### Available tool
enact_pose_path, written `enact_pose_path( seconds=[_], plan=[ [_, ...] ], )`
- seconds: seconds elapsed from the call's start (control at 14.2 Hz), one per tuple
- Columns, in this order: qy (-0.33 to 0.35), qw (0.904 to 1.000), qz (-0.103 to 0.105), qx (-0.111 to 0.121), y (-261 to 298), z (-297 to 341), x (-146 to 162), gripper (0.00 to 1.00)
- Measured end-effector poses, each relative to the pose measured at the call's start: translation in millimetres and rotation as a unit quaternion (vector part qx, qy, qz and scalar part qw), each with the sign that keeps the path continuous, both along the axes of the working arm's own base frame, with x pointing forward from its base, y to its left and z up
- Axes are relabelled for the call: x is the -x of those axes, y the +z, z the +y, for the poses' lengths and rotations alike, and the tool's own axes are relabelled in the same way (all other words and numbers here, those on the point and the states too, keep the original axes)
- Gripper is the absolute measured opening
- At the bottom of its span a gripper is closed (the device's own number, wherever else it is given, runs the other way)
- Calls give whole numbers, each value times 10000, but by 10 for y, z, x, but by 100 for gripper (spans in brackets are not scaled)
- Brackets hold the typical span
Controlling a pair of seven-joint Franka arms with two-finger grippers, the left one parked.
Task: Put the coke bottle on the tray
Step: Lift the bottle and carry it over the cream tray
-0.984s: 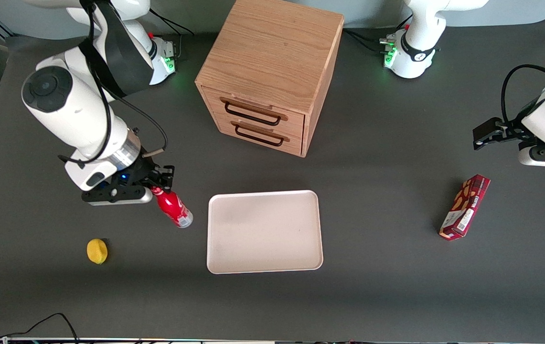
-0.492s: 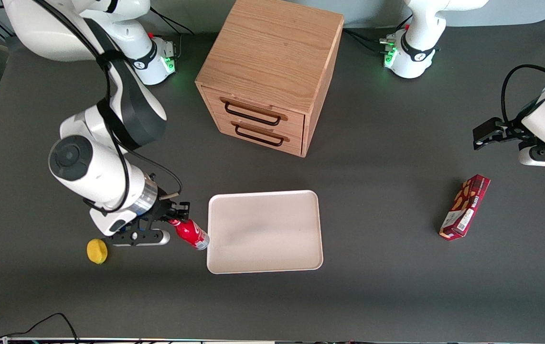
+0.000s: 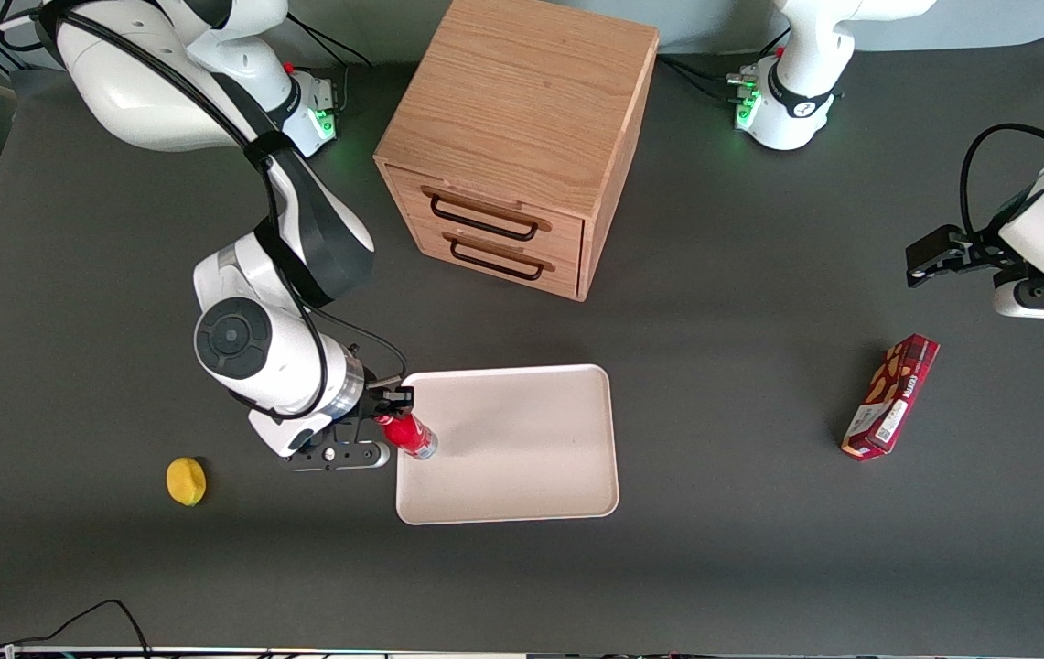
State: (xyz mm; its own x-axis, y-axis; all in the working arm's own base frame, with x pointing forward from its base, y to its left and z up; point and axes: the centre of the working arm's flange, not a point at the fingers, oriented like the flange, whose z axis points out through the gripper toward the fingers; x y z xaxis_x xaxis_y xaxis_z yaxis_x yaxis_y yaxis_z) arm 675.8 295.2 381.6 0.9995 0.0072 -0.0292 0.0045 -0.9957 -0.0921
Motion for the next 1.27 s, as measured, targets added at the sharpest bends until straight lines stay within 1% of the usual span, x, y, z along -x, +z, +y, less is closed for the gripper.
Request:
enact_pose_path(
  seconds=[0.21,0.35,0.77,0.98,1.27],
  plan=[
    [-154,9998,-5,102,-109,-186,-118,32],
    [-203,9997,-42,86,-135,-221,-190,32],
    [-202,9990,-368,-117,-305,-73,-338,32],
    [-256,9982,-543,-59,-431,-103,-427,32],
    [-288,9980,-558,1,-561,-160,-471,32]
  ],
)
